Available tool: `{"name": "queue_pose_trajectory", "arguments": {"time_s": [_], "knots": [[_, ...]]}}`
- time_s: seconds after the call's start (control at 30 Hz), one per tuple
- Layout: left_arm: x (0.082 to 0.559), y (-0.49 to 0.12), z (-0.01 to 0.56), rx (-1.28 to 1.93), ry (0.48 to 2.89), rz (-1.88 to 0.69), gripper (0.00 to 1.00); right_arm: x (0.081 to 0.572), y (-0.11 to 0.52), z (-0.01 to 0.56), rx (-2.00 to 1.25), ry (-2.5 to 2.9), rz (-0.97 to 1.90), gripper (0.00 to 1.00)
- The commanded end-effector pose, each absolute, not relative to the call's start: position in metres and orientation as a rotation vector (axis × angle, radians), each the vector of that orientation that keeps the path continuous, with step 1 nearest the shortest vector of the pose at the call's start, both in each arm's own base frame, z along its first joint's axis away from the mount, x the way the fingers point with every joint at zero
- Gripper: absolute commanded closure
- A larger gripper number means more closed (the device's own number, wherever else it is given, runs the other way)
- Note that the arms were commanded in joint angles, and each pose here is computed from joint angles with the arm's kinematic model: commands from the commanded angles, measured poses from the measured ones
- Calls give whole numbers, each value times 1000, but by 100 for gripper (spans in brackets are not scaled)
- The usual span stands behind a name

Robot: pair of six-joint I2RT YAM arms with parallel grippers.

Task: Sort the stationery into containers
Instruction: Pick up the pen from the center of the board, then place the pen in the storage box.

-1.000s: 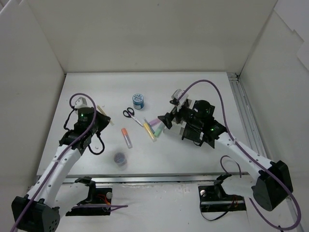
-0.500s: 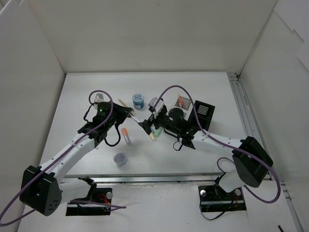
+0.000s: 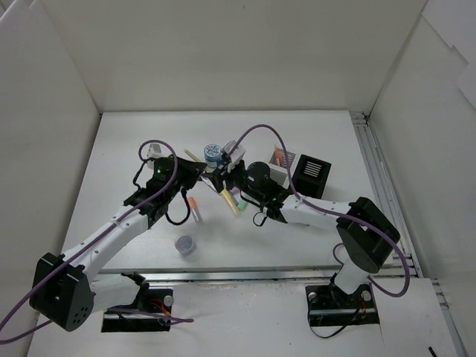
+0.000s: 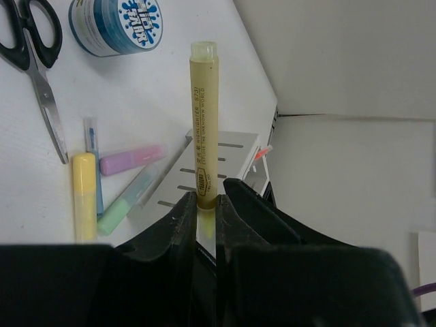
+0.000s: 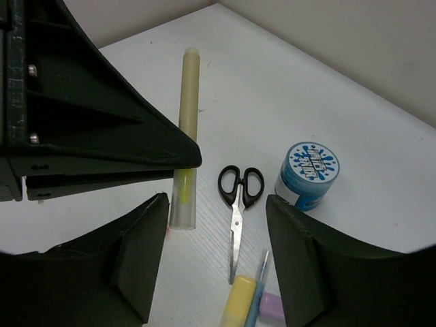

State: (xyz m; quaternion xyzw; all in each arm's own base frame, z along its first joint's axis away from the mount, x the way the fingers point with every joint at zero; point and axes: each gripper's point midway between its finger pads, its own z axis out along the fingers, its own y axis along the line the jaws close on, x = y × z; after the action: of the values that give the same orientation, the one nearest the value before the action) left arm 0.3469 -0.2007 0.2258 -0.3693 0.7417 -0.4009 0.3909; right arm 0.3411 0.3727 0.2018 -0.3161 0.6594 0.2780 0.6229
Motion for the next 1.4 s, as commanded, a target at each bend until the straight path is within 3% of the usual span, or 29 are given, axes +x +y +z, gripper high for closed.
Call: {"name": "queue_pose_trajectory", "arguments": {"time_s": [0.0, 0.23, 0.3, 0.4, 0.43, 0.53, 0.57, 0.63, 0.67, 0.73, 0.97, 1.1, 1.37], "knots": [[360, -206, 277, -926, 1733, -1125, 100, 342, 391, 262, -663, 1339, 713, 46], [360, -209, 280, -896, 1730, -1119, 100, 342, 396, 262, -675, 1332, 717, 76], [360, -208, 283, -874, 1726, -1106, 100, 343, 396, 264, -676, 1326, 713, 90], [360, -207, 285, -843, 1731, -1090, 95, 345, 396, 266, -670, 1325, 712, 100], [359, -207, 287, -832, 1729, -1092, 83, 344, 397, 265, -675, 1326, 709, 100], [356, -211, 295, -755, 1726, -1076, 63, 350, 391, 269, -638, 1329, 679, 100], [355, -212, 299, -729, 1731, -1077, 48, 353, 389, 271, -619, 1331, 662, 100], [353, -212, 299, -684, 1754, -1048, 29, 357, 385, 275, -605, 1326, 631, 100], [351, -212, 302, -669, 1759, -1050, 14, 361, 381, 278, -578, 1329, 610, 100], [346, -213, 305, -621, 1771, -1042, 0, 365, 377, 280, -574, 1323, 586, 100], [325, -180, 318, -464, 1808, -804, 0, 379, 313, 275, -658, 1362, 414, 100], [310, -145, 300, -445, 1876, -593, 1, 374, 260, 262, -1069, 1525, 169, 100], [316, -94, 264, -525, 1939, -386, 0, 370, 161, 267, -1429, 1730, -267, 99]]}}
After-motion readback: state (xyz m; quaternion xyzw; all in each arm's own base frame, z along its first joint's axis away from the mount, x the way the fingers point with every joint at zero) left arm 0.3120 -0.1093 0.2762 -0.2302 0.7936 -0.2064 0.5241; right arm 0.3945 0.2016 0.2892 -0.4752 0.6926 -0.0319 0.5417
